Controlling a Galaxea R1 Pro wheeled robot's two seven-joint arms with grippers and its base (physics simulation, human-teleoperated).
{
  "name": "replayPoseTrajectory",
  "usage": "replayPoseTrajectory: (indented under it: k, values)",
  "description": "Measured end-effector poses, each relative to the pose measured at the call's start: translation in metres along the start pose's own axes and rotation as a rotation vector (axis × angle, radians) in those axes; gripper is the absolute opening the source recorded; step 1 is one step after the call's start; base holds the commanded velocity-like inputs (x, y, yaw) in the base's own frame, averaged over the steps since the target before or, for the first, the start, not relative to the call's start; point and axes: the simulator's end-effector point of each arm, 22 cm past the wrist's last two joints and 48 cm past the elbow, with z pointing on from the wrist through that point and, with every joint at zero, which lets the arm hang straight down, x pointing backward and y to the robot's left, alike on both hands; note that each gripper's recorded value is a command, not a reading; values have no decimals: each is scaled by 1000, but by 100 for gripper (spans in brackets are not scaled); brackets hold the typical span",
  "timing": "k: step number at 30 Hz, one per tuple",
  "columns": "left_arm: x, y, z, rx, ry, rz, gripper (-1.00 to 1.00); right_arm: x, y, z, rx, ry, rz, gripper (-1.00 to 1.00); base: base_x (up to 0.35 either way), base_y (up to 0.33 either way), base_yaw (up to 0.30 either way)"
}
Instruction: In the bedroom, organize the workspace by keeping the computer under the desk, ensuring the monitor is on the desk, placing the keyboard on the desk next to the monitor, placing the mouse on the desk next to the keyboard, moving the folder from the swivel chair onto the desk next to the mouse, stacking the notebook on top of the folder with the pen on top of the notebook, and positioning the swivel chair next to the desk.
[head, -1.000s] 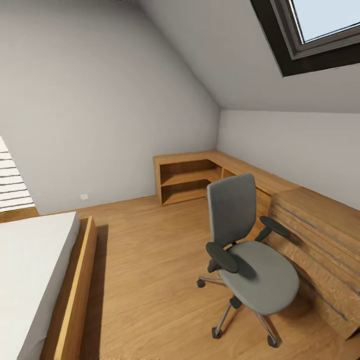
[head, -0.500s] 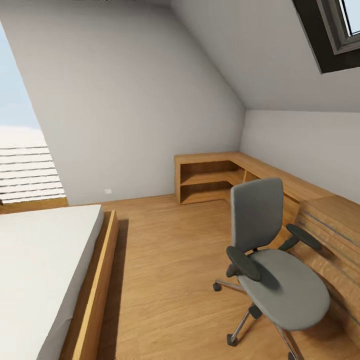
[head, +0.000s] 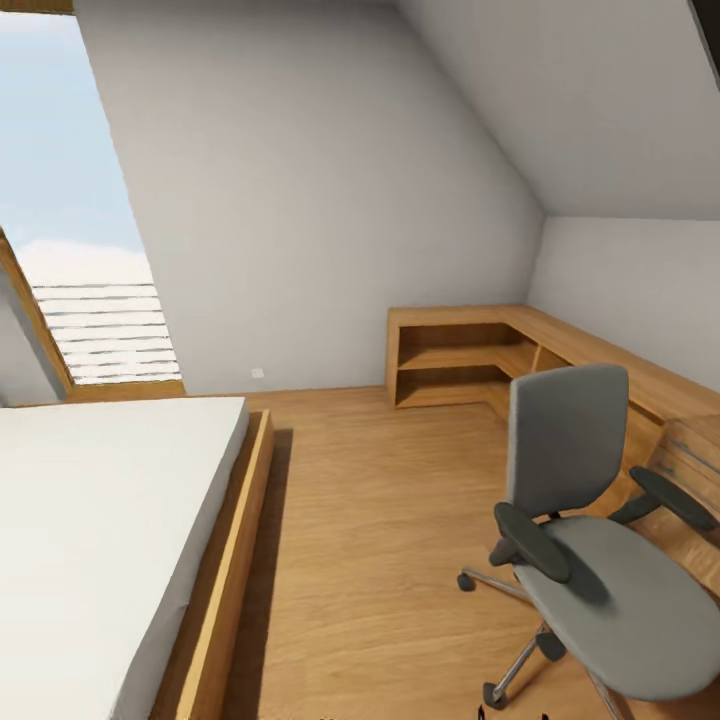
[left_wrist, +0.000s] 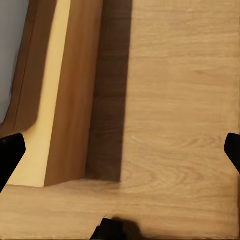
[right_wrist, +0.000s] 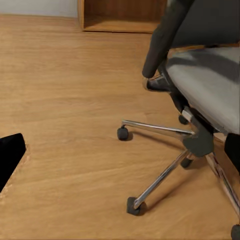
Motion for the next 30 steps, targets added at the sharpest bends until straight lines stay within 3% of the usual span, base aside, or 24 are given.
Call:
replayPoseTrajectory:
  k: [4,12,14,16,21,30]
  values:
    - [-18,-14,9,22,48,17,100,-21,11,18,6,-28,20,100,0,0,240]
    - [-24,-28,16,38,89,19,100,-14,18,27,11,42,7,100,0,0,235]
    - [-23,-28,16,35,84,17,100,-4,18,23,9,69,-2,100,0,0,153]
    - [-31,-28,17,35,37,7,100,19,16,9,1,129,-22,100,0,0,69]
    - [-37,-31,16,40,-28,-2,100,30,16,-1,-8,150,-31,100,9,0,31]
    - [-17,-34,12,51,-19,48,100,34,14,-5,-10,157,-36,100,236,-55,5]
